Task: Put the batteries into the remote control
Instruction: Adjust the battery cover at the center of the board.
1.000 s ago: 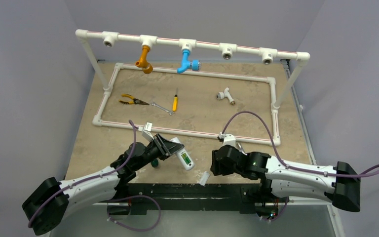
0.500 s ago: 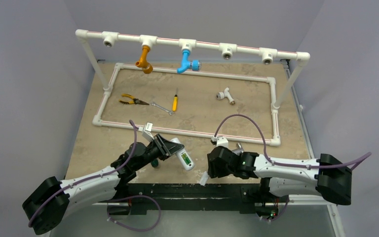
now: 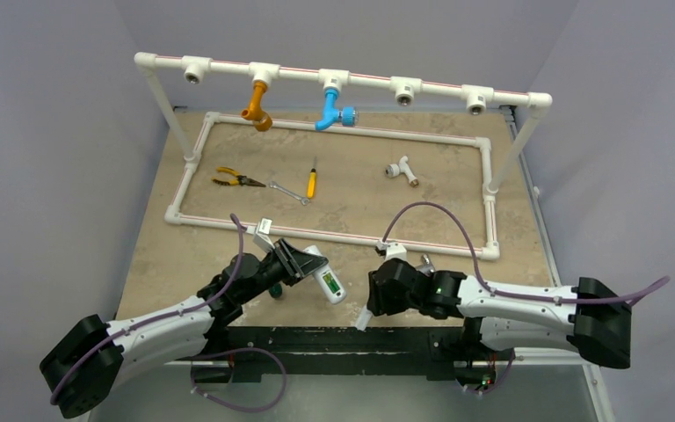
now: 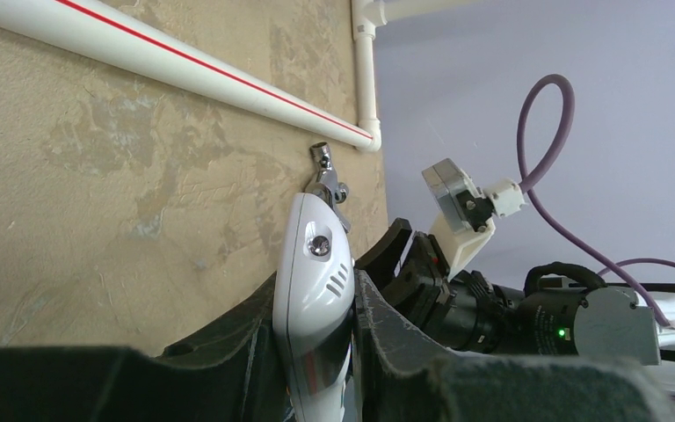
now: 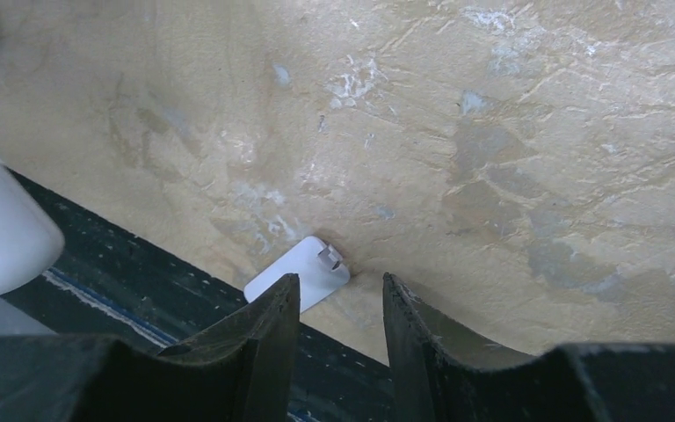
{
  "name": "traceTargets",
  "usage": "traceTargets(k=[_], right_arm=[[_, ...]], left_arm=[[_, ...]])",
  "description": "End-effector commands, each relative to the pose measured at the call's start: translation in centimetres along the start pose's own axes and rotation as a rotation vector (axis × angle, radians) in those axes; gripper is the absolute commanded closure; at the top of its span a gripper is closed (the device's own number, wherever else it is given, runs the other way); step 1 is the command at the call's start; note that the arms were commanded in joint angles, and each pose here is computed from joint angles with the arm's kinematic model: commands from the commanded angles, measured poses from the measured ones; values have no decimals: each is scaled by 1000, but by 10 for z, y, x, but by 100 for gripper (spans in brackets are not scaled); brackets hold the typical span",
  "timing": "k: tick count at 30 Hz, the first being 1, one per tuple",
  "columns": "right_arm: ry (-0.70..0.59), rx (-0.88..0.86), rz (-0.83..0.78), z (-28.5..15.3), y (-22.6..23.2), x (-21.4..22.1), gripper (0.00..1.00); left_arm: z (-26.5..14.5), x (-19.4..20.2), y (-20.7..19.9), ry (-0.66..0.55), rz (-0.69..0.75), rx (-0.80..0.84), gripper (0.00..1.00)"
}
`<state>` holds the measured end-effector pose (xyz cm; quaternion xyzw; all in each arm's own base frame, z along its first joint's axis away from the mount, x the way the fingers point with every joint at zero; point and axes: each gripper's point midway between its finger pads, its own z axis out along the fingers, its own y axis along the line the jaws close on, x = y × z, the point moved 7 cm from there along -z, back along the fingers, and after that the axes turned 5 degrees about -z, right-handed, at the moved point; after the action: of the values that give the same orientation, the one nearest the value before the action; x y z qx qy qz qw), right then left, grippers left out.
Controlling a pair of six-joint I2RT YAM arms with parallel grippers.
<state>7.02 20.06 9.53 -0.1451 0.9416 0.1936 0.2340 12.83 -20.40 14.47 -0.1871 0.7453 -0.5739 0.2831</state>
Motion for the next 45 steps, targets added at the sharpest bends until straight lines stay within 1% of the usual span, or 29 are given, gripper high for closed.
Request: traceTargets(k=[1,4,6,11,15,18,27,45], right_arm=[[-14,-61,19,-11,4,-1,62],[-8,-130,26,-14,9,1,62],[-3,-163,36,-15,12,2,65],[-3,-250,51,-16,22,2,75],[3,-257,58,-10,26,1,81],[20,-256,48,-5,28,1,84],[46,-82,24,6,17,0,87],[8,0,45,23,29,-19,86]], left_arm=[[-2,1,-8,2,-5,53,100],[-4,0,-9,0,-4,55,100],[-4,0,-9,-3,-3,58,100],[-5,-1,-10,-6,2,58,100],[-6,0,-10,-3,1,57,100],[-6,0,-10,-4,0,55,100],[-5,0,-9,-6,0,51,100],[-4,0,-9,-3,5,50,100]])
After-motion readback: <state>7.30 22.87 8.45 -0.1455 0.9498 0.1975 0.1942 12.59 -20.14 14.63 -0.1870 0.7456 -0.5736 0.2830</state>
